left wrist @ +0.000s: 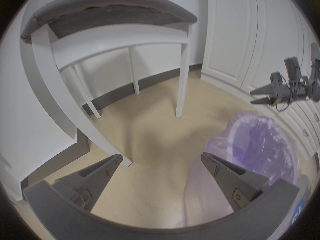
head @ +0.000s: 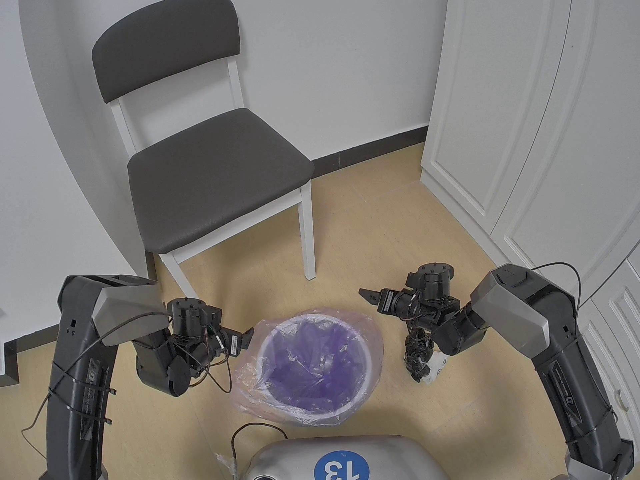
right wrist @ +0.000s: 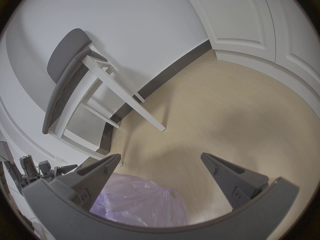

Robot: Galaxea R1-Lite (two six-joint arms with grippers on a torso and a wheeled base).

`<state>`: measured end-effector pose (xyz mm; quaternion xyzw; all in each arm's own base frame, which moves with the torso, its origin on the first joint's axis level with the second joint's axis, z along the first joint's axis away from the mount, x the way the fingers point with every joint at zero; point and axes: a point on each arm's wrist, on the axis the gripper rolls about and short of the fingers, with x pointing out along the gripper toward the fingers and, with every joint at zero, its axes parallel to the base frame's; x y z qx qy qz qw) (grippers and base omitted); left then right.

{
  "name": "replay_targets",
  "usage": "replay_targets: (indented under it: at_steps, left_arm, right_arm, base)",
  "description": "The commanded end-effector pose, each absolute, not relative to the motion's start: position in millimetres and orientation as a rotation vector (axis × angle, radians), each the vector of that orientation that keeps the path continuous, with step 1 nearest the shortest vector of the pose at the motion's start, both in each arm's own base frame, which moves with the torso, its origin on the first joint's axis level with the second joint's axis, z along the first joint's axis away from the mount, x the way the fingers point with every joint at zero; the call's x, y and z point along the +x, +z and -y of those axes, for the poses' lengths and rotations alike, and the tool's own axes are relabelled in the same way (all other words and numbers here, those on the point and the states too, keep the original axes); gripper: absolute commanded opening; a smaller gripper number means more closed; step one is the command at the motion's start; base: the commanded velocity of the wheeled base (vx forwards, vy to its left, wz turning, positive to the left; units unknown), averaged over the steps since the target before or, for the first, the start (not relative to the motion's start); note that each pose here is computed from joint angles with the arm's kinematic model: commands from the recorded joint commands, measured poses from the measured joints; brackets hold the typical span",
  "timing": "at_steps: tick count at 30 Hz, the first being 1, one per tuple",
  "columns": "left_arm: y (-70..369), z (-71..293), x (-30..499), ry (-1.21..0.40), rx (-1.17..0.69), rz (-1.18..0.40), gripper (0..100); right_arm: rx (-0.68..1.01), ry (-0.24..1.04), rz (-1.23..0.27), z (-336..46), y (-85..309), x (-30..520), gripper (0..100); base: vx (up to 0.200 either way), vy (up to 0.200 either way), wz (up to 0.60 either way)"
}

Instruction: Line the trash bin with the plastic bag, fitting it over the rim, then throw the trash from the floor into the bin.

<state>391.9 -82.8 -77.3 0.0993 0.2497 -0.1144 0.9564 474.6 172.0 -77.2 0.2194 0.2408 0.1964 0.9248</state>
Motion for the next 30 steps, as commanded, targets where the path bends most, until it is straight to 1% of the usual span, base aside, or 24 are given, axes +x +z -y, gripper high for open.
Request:
replay_targets:
  at_steps: [1, 9, 15, 18, 26, 30]
  left_arm:
    - [-75, 82, 404, -0.240, 0.231, -0.515, 100]
    - [-71, 90, 417, -0.258, 0.257, -0.526, 100]
    - [-68, 93, 422, -0.314, 0.397, -0.568, 100]
    - [-65, 96, 431, -0.317, 0.430, -0.589, 100]
    - [-59, 122, 461, -0.309, 0.457, -0.565, 100]
    - [-67, 129, 476, -0.289, 0.464, -0.545, 100]
  right_arm:
    - [0.450, 0.404, -0.495, -172, -77, 474, 100]
    - [0.450, 0.404, -0.497, -172, -77, 475, 100]
    - [0.450, 0.404, -0.497, -172, -77, 475, 100]
    - [0.450, 0.403, -0.498, -172, -77, 475, 100]
    - [0.448, 0.403, -0.500, -172, -78, 474, 100]
    - [0.448, 0.403, -0.500, -172, -78, 474, 100]
  base:
    - [0.000, 0.000, 0.00]
    - [0.000, 0.000, 0.00]
    - [0.000, 0.000, 0.00]
    - [0.000, 0.000, 0.00]
    - [0.000, 0.000, 0.00]
    - [0.000, 0.000, 0.00]
